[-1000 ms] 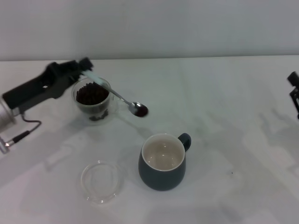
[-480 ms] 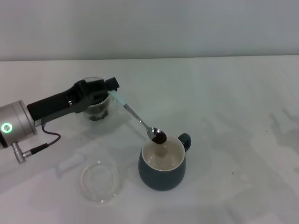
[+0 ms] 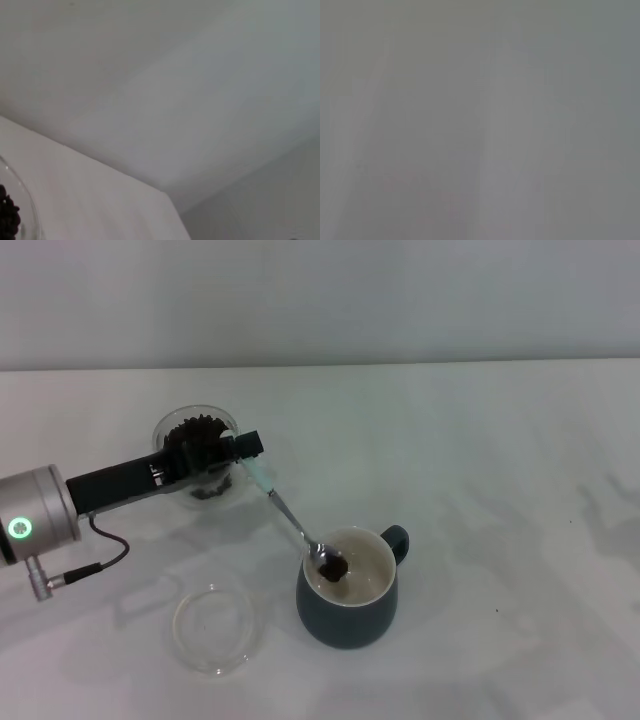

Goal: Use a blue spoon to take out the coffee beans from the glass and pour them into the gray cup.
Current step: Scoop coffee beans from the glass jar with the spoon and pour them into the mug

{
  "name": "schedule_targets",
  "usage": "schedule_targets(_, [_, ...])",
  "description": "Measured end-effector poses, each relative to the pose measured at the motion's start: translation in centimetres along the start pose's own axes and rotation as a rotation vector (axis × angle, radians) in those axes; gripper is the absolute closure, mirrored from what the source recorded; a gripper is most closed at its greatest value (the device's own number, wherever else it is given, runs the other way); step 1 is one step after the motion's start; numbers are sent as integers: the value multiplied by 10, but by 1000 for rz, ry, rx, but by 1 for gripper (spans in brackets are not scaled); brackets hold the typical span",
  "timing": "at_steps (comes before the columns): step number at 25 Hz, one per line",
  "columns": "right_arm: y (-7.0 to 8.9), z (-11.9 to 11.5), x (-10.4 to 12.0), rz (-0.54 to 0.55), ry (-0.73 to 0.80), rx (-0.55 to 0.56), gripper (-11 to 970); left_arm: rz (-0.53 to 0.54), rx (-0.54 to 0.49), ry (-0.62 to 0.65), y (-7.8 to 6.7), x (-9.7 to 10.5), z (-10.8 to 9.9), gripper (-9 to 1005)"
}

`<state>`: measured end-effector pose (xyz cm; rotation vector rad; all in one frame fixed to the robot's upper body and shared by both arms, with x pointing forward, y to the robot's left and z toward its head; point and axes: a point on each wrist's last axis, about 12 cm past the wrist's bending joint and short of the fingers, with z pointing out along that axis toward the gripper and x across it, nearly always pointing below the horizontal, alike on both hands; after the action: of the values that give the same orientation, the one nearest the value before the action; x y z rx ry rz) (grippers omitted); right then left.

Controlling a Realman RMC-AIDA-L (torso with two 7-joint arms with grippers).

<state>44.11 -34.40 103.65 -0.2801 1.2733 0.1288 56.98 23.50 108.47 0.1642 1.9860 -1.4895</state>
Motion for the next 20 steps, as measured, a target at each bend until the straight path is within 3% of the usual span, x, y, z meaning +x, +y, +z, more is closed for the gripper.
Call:
schedule_targets(9, [1, -1, 0, 2, 4, -11, 566, 203, -7, 28, -5, -9, 3, 864])
schedule_targets(20, [2, 2, 1, 5, 5, -19, 566, 483, 74, 125, -34, -31, 54, 865])
